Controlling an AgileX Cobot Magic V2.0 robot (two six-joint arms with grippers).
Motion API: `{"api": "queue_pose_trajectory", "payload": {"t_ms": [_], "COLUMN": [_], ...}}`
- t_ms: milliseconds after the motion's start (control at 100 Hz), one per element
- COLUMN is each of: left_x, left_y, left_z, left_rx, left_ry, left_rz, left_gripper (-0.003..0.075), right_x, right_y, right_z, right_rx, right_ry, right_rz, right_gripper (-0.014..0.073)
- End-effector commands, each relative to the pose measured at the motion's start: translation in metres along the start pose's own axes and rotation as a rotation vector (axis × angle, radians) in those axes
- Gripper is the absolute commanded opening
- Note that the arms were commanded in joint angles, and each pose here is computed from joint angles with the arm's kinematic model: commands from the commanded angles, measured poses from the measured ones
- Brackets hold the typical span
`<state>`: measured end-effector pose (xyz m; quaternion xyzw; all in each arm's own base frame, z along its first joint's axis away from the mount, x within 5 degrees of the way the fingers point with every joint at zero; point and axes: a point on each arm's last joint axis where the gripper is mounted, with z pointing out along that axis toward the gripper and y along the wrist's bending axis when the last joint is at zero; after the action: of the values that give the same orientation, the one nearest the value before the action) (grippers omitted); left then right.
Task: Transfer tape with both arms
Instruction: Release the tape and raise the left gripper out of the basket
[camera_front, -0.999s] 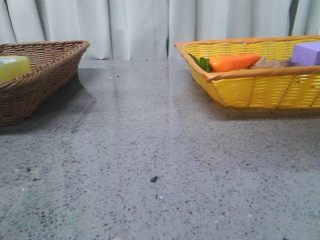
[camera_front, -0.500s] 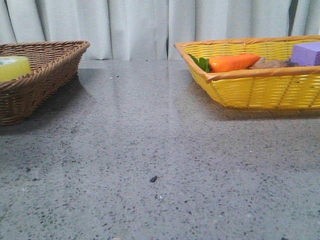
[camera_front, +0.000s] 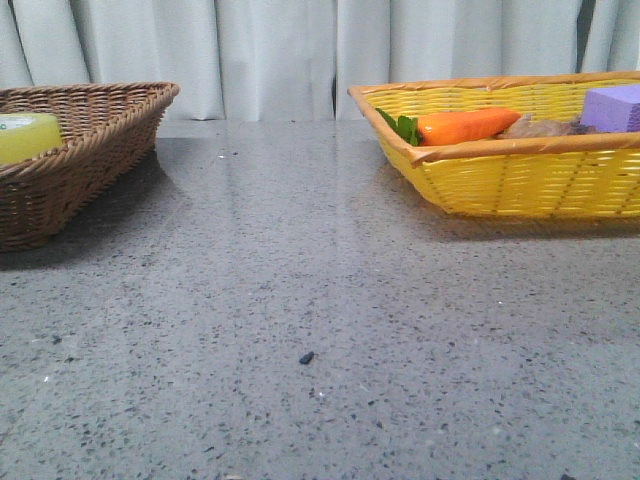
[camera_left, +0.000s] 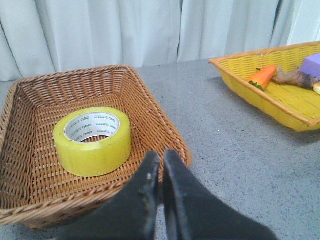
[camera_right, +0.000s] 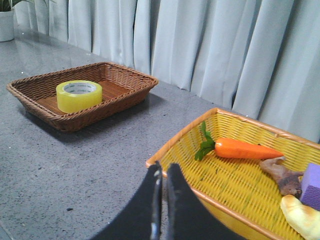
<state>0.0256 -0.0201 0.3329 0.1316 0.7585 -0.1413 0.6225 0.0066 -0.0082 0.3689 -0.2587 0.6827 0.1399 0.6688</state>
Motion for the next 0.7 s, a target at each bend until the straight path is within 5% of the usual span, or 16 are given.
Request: {"api": "queue_pose_trajectory", "payload": {"t_ms": [0, 690], "left_x": [-0.001, 0.024], "left_y": [-0.001, -0.003], "left_z": [-0.010, -0.025], "left_rx": [0.008, 0.012], "left_ry": [-0.135, -0.205], "left_rz": [-0.012, -0.001], "left_gripper": [-0.0021, -0.0020], "right_x": [-0.006, 0.015], "right_y": [-0.003, -0.002], "right_z": [-0.006, -0.007], "right_rx": [0.037, 0.077], "right_ry": [-0.125, -0.171], "right_rz": [-0.035, -0.093], "right_gripper": [-0.0074, -0.0074]}}
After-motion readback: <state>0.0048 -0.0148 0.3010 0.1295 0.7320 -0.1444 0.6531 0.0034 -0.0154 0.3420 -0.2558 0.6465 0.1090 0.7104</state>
